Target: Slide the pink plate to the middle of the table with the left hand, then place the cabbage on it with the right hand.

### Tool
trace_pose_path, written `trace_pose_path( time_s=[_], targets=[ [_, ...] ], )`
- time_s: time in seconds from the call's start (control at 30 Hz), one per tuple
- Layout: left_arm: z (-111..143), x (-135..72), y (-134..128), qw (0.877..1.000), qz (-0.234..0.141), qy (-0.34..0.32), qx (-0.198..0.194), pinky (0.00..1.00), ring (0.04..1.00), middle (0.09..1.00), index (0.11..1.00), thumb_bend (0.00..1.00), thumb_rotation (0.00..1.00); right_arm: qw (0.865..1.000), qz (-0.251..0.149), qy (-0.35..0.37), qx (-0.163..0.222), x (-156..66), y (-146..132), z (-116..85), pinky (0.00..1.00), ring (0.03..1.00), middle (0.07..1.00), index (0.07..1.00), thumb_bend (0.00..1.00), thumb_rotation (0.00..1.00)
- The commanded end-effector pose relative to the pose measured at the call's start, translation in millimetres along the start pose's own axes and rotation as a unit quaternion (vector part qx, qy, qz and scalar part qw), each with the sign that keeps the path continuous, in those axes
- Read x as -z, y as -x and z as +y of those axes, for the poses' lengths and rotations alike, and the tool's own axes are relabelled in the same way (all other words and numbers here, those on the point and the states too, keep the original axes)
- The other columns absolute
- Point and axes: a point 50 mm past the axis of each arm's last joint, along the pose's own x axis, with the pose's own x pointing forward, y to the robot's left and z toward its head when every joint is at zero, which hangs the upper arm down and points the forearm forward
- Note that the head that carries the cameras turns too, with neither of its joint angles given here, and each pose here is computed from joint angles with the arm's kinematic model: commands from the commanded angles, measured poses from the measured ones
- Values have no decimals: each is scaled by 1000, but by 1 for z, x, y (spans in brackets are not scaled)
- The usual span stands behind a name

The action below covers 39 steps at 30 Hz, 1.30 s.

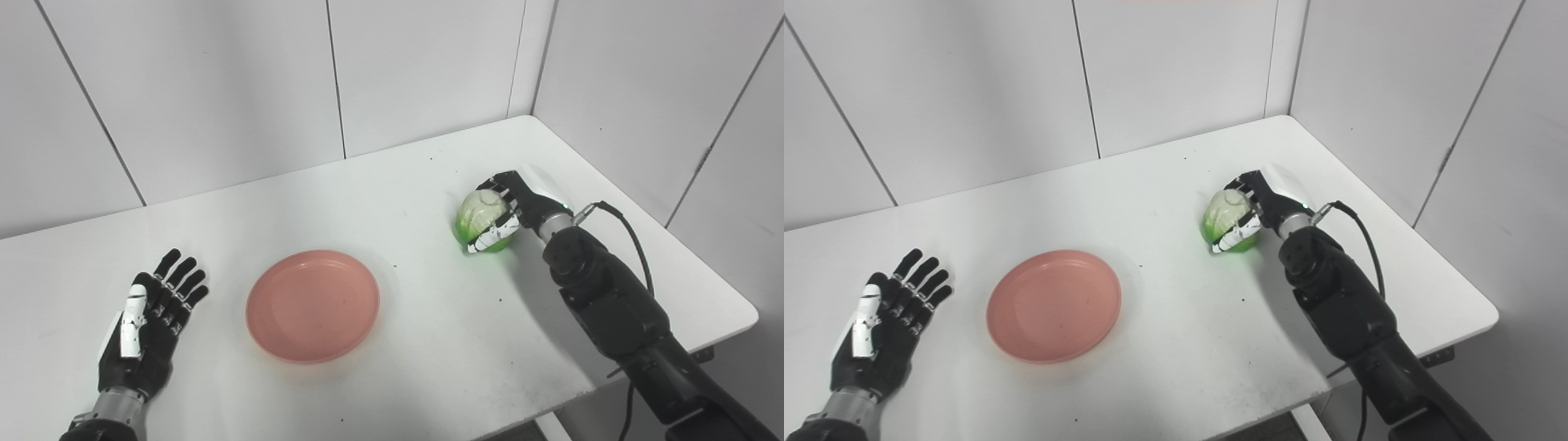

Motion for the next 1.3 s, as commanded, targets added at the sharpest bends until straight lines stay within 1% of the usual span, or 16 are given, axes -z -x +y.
trace_pose_path(
  time_s=[0.0,0.07,0.17,0.3,0.4,0.53,0.63,0.7,0.83,0.97,1.07,1.17,1.27],
  targets=[
    [-8,29,12,998,65,8,-13,903,902,915,906,468,1000,998,-60,-3,38,-37,2,-28,376,391,494,535,514,0],
    [-11,29,12,998,65,6,-13,903,901,914,906,467,1000,997,-72,-5,38,-45,5,-30,371,391,496,535,514,0],
    [-21,30,10,998,65,5,-18,900,903,914,901,470,1000,993,-113,-15,33,-70,11,-31,354,388,500,536,512,0],
    [-34,31,9,997,65,8,-26,889,891,903,893,459,1000,989,-147,-19,22,-93,16,-29,352,395,507,530,513,0],
    [-39,31,8,997,67,10,-28,890,888,899,893,455,1000,988,-153,-19,18,-96,16,-29,355,396,509,530,513,0],
    [-54,32,5,997,66,8,-26,882,884,899,891,453,1000,982,-189,-21,-13,-121,17,-17,357,394,508,528,513,0],
    [-60,32,4,997,67,6,-28,878,885,899,893,450,1000,979,-201,-18,-24,-129,17,-12,337,386,509,539,511,0],
    [-67,33,2,997,66,5,-29,867,881,895,890,446,1000,975,-219,-15,-39,-141,17,-4,348,386,510,539,510,0],
    [-75,34,-1,997,65,4,-31,864,883,895,889,444,1000,970,-235,-15,-56,-152,17,4,359,385,510,540,510,0],
    [-88,35,-7,997,67,4,-35,871,887,896,890,449,1000,962,-259,-20,-89,-169,15,25,346,384,509,544,509,0],
    [-95,34,-9,997,69,-4,-38,869,882,893,887,450,1000,956,-271,-22,-111,-178,16,40,341,386,510,542,510,0],
    [-100,34,-10,997,68,-7,-39,874,883,895,888,443,1000,954,-275,-20,-119,-179,16,44,349,389,509,539,510,0],
    [-107,33,-14,997,66,-5,-42,882,892,901,895,436,1000,947,-288,-15,-143,-191,19,63,364,387,505,538,511,0]
  ],
)
